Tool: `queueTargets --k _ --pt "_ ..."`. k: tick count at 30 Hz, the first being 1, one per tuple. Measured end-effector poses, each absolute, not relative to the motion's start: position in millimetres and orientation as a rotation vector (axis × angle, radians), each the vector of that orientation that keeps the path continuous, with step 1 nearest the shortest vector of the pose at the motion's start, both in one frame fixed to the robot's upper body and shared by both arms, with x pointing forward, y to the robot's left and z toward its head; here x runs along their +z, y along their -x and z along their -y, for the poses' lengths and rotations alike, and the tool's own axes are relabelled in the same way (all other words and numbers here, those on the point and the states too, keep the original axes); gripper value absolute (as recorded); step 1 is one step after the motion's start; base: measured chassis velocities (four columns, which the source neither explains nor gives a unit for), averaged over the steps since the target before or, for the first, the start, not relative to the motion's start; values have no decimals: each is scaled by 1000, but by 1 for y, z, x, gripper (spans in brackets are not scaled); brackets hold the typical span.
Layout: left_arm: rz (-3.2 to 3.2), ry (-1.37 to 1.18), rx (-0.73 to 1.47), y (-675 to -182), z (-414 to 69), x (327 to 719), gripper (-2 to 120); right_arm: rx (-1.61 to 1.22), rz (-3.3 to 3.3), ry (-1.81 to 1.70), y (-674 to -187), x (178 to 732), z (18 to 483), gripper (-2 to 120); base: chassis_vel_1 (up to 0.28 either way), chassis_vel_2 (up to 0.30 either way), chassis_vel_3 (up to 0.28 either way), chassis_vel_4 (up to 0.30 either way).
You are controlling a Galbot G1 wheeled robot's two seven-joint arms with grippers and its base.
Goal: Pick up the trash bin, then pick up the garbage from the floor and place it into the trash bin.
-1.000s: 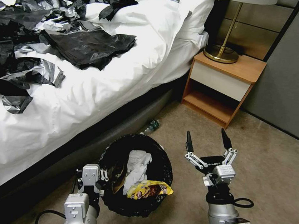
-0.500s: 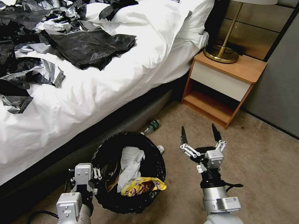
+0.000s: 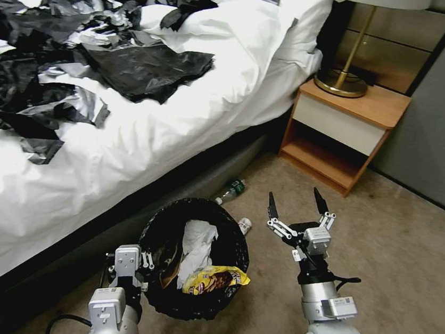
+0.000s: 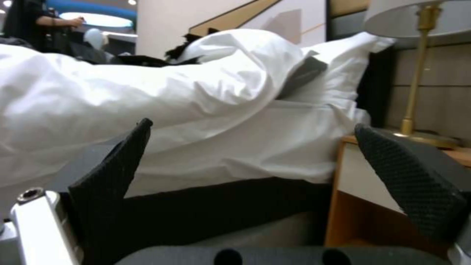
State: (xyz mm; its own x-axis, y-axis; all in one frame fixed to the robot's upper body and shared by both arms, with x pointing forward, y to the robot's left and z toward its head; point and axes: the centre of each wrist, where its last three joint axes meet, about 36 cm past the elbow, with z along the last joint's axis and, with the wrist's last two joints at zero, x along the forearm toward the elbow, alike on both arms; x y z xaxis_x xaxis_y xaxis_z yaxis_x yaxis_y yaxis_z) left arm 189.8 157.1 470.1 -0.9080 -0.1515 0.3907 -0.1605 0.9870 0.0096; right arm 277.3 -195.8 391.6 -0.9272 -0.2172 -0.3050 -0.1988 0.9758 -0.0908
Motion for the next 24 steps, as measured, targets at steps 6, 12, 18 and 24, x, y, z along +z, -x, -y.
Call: queueTargets --k 6,12,18,24 --pt "2735 -224 32 -189 -157 472 0 -91 -2798 304 -274 393 195 100 90 80 88 91" --pt "2743 -225 34 -189 -157 473 0 -93 -2803 299 -274 393 195 100 71 84 78 85" --pt "2749 -225 35 -189 -155 471 0 -15 -3018 199 -280 387 186 100 41 36 41 36" --pt "2747 -225 33 -188 -155 471 0 1 -3244 129 -298 370 181 100 0 0 0 0"
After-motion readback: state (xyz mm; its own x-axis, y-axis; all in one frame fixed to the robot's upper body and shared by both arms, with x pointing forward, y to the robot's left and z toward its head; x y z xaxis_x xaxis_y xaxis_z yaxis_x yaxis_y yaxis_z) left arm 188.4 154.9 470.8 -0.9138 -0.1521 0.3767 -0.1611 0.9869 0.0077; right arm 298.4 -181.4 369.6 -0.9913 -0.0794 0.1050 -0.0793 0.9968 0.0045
